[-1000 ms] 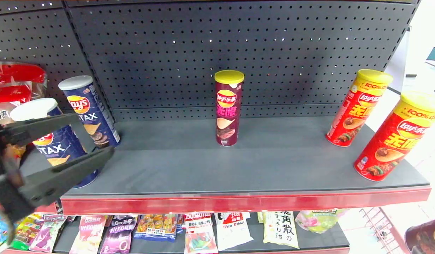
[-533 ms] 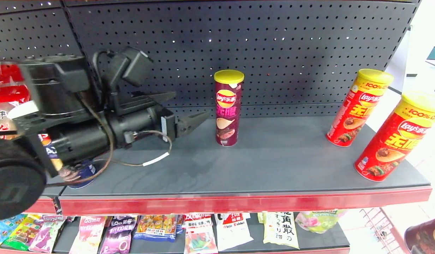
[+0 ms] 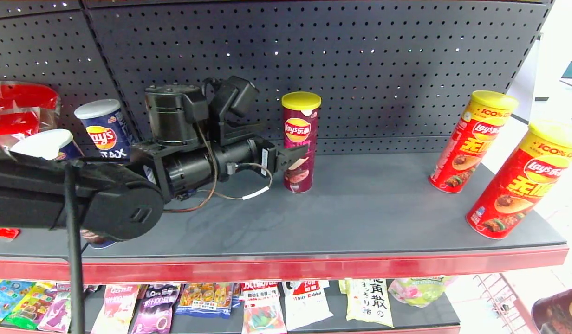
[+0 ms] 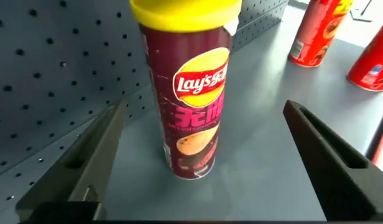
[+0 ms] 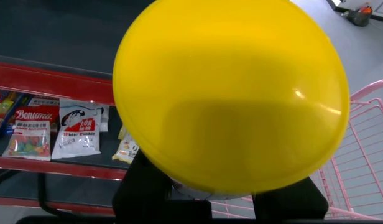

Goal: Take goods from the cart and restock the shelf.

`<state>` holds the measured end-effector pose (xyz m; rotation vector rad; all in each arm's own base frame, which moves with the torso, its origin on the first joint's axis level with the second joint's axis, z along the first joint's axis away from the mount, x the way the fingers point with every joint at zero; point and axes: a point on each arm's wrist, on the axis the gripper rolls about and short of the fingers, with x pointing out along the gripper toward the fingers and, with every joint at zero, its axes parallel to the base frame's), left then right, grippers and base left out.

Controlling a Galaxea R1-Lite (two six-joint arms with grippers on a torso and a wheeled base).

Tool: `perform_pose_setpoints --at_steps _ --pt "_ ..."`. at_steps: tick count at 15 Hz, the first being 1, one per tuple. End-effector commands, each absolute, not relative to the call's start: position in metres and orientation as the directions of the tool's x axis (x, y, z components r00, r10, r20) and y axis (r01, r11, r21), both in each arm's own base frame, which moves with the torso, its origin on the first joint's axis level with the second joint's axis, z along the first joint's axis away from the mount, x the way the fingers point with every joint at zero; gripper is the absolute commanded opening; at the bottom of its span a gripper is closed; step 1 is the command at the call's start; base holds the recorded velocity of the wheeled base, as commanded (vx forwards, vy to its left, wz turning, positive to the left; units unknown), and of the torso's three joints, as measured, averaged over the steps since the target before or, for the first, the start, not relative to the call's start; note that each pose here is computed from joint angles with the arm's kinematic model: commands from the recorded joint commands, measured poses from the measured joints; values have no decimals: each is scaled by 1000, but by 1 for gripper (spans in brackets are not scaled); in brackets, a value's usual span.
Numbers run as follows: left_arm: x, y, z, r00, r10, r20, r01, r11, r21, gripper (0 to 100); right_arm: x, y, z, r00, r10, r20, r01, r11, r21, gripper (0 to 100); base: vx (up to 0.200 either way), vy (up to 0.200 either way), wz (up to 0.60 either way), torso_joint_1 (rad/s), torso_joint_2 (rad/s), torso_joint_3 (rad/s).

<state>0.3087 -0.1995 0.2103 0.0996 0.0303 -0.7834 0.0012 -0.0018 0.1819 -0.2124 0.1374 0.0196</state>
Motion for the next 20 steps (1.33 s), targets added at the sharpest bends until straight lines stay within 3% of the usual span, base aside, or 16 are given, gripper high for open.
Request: perform_pose_setpoints --at_steps 1,12,20 --pt "323 -207 202 705 -706 -75 710 701 76 100 2 -2 182 990 4 -139 -33 978 -208 0 0 0 0 0 0 0" --pt "360 -228 202 701 -714 1 710 698 94 100 2 -2 183 990 1 -139 -30 978 -208 0 0 0 0 0 0 0" --pt "365 -231 193 704 -710 -16 709 700 89 100 3 -2 183 989 -1 -145 -30 978 -208 0 0 0 0 0 0 0"
